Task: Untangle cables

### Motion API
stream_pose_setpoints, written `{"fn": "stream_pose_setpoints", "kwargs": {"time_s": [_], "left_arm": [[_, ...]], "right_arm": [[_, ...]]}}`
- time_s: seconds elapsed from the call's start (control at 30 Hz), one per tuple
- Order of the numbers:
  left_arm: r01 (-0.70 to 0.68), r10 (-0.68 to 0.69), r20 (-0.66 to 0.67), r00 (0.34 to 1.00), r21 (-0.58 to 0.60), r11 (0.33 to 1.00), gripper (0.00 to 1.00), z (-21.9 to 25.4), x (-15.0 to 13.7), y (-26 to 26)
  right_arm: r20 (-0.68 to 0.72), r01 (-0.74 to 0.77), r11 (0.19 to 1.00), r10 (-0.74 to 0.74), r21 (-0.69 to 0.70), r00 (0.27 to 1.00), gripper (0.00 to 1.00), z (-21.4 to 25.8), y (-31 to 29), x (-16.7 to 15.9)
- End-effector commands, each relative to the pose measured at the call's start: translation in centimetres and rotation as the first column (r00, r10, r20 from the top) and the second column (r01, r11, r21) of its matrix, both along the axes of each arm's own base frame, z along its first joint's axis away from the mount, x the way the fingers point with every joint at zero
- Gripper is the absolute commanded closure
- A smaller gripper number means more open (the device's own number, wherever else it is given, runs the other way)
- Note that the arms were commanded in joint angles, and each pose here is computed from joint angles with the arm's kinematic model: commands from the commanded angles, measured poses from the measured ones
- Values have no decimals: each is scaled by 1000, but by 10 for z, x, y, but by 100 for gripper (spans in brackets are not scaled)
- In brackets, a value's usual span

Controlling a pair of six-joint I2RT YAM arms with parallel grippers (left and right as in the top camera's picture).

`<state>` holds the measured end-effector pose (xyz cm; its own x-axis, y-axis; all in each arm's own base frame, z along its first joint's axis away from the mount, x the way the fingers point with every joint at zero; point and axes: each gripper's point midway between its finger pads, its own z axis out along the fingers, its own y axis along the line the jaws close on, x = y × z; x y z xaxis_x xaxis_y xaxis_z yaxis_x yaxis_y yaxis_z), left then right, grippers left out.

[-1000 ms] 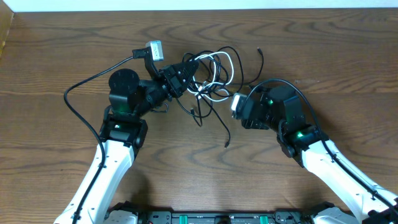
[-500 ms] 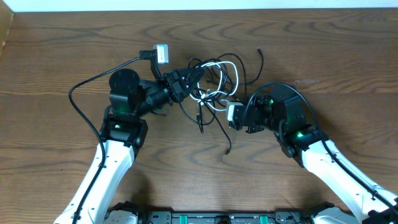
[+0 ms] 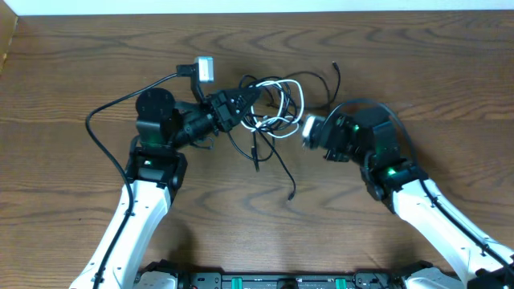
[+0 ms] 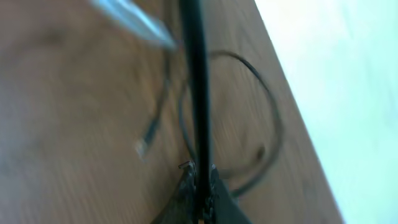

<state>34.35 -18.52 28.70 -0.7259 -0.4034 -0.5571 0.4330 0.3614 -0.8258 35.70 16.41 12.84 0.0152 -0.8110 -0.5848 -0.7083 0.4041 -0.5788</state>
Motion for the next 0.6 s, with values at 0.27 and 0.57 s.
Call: {"fn": "stream_pose_setpoints", "kwargs": {"time_s": [0.27, 0.57], "left_arm": [[11, -11, 12, 1000, -37, 999, 92, 15, 0, 31], [6, -6, 13, 1000, -36, 999, 92, 15, 1, 33]], "right_arm": [[-220, 600, 799, -592, -38, 775, 99, -67, -144, 26], [-303, 580, 810, -532, 91, 791, 86, -70, -137, 31]]}}
